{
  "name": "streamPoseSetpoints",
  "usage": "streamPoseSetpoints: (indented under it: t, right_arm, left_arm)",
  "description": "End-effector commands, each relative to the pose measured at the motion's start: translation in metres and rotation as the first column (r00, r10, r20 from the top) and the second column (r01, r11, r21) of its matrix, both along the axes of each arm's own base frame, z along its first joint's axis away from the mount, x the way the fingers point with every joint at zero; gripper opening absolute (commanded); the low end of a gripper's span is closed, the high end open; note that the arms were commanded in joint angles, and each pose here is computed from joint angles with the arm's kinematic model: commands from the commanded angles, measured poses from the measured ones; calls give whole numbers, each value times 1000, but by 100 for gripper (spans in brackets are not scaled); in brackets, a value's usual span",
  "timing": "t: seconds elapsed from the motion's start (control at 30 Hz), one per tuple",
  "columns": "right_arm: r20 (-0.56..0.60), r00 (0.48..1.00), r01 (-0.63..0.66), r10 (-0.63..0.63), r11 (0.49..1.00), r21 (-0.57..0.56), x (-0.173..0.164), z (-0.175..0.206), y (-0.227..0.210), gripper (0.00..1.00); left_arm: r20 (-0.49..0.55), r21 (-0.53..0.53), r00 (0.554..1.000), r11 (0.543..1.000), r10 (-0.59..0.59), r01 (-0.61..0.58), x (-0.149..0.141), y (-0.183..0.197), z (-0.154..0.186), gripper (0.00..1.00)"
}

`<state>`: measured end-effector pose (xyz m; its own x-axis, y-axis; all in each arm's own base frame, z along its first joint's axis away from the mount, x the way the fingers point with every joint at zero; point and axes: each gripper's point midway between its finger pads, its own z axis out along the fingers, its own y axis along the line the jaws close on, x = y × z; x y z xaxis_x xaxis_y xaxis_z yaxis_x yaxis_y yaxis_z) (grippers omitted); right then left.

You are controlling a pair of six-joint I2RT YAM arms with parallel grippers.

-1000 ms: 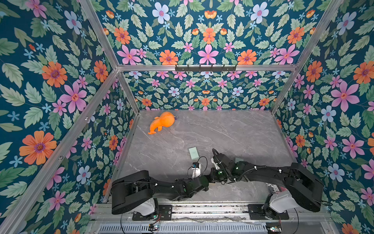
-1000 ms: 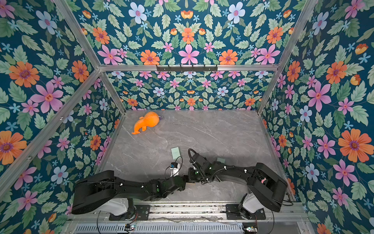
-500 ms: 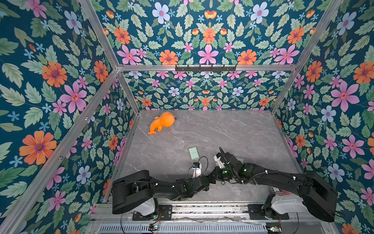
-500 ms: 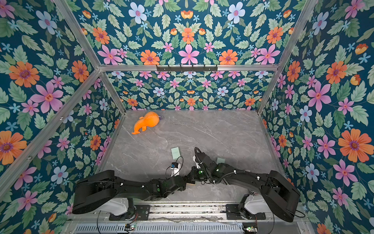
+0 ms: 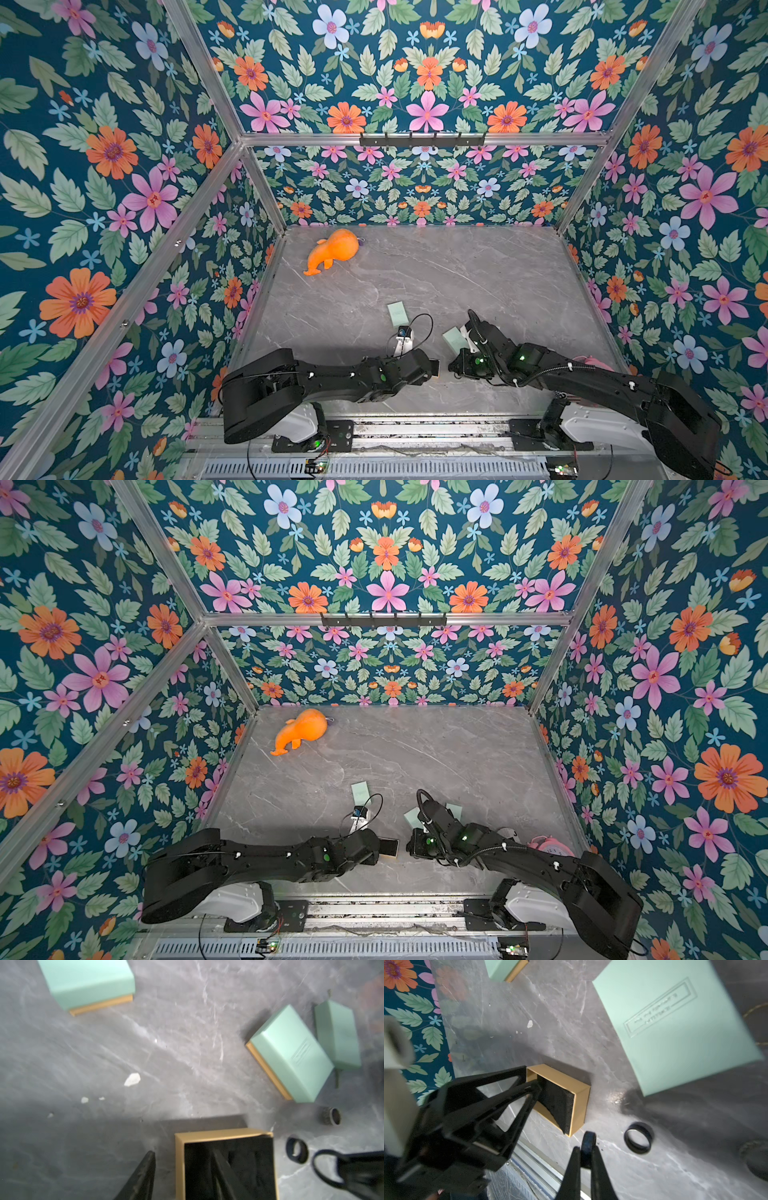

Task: Take the rings out of the lift-off lid box
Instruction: Take out the ring from the jewelry box, then place the ring at the center of the board.

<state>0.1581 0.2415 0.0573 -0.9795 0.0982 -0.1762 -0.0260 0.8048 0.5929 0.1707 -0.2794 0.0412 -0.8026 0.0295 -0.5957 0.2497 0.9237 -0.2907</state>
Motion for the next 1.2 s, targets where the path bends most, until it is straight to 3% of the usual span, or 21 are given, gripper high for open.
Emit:
streamPoseSetpoints:
  t: [0.0,0.47,0.83,1.07,1.17]
  right_arm:
    - [-1,1000,10,-10,1000,-25,1,-8,-3,8]
    - [-38,999,-5,3,999,-52,5,-31,5,8]
    - [-50,999,14,-21,991,-132,4,-34,-8,21]
    - [-15,1000,-18,17,995,-94,6,-11,-2,28]
    - [29,999,-25,30,989,-144,7,-4,-4,32]
  left_arm:
    - [49,58,998,998,-29,26,7,5,10,53]
    - [105,-35,994,999,36,-32,10,26,57,65]
    - [86,-55,993,996,81,-76,2,53,54,68]
    - [93,-56,992,995,86,-81,2,56,58,68]
    - [99,-64,991,994,90,-84,2,58,60,69]
